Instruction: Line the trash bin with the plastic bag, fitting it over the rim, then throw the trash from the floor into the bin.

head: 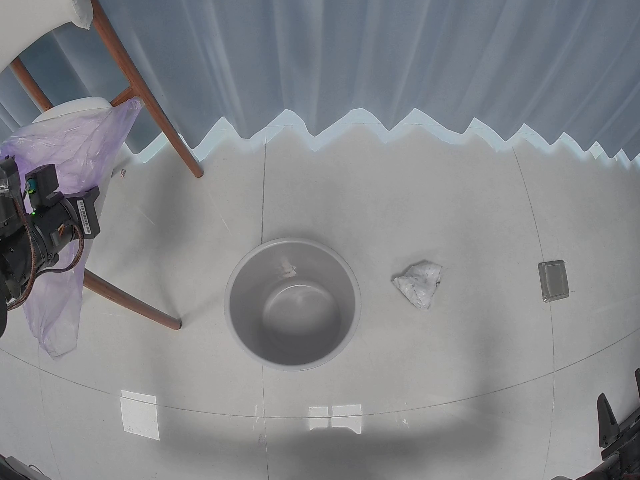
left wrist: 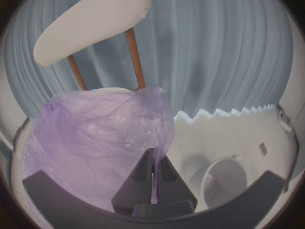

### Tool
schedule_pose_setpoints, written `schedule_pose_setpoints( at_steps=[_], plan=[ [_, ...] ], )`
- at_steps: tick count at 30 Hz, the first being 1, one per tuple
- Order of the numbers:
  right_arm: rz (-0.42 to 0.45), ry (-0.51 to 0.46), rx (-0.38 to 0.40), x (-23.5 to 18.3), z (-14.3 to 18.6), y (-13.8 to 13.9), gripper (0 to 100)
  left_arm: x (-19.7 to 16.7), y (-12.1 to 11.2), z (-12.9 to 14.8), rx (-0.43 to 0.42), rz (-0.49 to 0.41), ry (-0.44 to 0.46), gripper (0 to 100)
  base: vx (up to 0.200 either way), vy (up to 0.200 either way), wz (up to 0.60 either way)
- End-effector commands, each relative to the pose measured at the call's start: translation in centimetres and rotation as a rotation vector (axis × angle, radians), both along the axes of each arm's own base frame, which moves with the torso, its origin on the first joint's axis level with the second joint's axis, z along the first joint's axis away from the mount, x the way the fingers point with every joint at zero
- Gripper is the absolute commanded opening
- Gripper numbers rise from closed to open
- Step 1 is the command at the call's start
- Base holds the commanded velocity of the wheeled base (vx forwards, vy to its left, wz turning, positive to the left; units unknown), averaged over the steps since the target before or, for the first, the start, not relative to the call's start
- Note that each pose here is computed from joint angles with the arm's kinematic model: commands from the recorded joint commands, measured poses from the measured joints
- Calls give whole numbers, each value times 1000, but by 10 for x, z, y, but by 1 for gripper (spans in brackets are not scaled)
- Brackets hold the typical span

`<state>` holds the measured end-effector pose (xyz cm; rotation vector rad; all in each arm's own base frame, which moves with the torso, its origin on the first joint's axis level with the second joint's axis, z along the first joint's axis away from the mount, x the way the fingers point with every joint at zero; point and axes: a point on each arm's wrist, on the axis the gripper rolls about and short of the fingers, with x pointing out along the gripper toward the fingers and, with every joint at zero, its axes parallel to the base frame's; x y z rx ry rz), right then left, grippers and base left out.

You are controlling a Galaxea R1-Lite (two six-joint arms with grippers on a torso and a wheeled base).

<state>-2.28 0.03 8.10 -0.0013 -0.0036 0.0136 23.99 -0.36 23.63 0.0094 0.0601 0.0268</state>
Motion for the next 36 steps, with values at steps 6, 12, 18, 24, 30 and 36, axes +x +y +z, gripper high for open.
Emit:
schedule_pose_setpoints(
  at_steps=[6,12,18,24,30,36],
  plan=[
    [0,1,0,0,-5,0,100,-20,-5,11,-396,-119,-42,0,0,0,0],
    [0,2,0,0,-5,0,100,-29,-7,29,-530,-169,-97,0,0,0,0],
    [0,1,0,0,-5,0,100,-42,-11,35,-594,-209,-119,0,0,0,0],
    [0,1,0,0,-5,0,100,-57,-25,50,-707,-384,-159,0,0,0,0],
    [0,2,0,0,-5,0,100,-70,-35,54,-740,-570,-102,0,0,0,0],
    [0,2,0,0,-5,0,100,-80,-41,54,-716,-729,-51,0,0,0,0]
  ],
)
